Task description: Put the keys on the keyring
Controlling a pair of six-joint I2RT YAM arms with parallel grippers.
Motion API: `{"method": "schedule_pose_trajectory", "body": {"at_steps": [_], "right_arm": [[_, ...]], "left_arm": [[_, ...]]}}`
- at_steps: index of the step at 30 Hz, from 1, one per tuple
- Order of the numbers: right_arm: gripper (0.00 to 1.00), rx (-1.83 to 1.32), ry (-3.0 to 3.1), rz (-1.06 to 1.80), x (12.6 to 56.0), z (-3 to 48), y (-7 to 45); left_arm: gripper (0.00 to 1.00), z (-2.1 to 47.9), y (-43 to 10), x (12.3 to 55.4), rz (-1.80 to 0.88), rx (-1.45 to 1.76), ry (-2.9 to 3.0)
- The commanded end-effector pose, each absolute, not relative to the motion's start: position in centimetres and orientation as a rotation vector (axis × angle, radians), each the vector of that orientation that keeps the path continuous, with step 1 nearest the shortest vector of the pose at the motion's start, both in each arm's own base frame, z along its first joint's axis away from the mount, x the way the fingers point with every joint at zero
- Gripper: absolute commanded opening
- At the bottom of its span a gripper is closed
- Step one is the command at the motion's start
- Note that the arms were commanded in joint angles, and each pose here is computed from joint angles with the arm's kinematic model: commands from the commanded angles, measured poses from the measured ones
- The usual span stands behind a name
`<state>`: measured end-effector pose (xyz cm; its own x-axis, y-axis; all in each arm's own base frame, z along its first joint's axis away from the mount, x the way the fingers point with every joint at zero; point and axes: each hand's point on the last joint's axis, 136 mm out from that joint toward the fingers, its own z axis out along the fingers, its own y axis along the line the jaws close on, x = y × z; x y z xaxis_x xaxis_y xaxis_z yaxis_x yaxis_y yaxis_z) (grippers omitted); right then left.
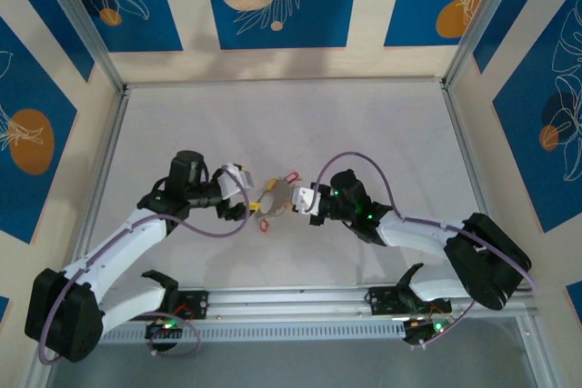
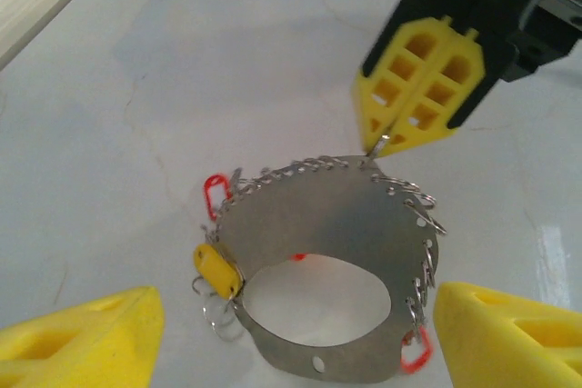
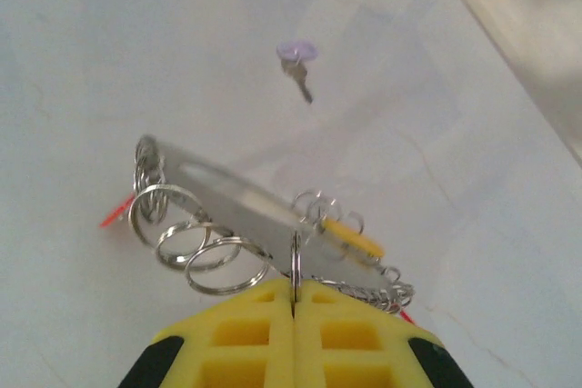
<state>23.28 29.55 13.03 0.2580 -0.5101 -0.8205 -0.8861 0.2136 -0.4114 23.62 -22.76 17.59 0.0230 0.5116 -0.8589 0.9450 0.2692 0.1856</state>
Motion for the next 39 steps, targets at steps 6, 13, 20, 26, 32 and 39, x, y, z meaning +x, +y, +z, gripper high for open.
{"method": "schedule_pose_trajectory", "body": {"at_steps": [6, 13, 20, 26, 32, 39], "right_arm": [[0.0, -1.42, 1.288, 0.623, 21.5, 16.9, 30.1], [0.0, -1.433, 1.273, 0.662, 21.2, 17.8, 29.9], [0.0, -1.419, 1.29, 0.682, 21.6, 17.9, 29.8], [0.0, -1.408, 1.291, 0.686, 21.8, 18.1, 29.8], [0.0, -1.383, 1.266, 0.69, 21.7, 18.7, 29.7], [0.05, -1.322, 1.258, 0.672, 22.0, 19.5, 29.1]], "left_arm": [[0.69, 18.9, -26.8, 23.1, -0.571, 1.519, 1.468], [0.48, 18.9, -28.8, 23.3, -0.576, 1.551, 1.424], [0.41, 19.2, -30.1, 22.6, -0.629, 1.587, 1.385], [0.4, 18.9, -31.2, 22.1, -0.684, 1.606, 1.382], [0.22, 19.1, -31.7, 22.4, -0.686, 1.608, 1.381], [0.0, 19.6, -32.0, 22.4, -0.708, 1.621, 1.373]]}}
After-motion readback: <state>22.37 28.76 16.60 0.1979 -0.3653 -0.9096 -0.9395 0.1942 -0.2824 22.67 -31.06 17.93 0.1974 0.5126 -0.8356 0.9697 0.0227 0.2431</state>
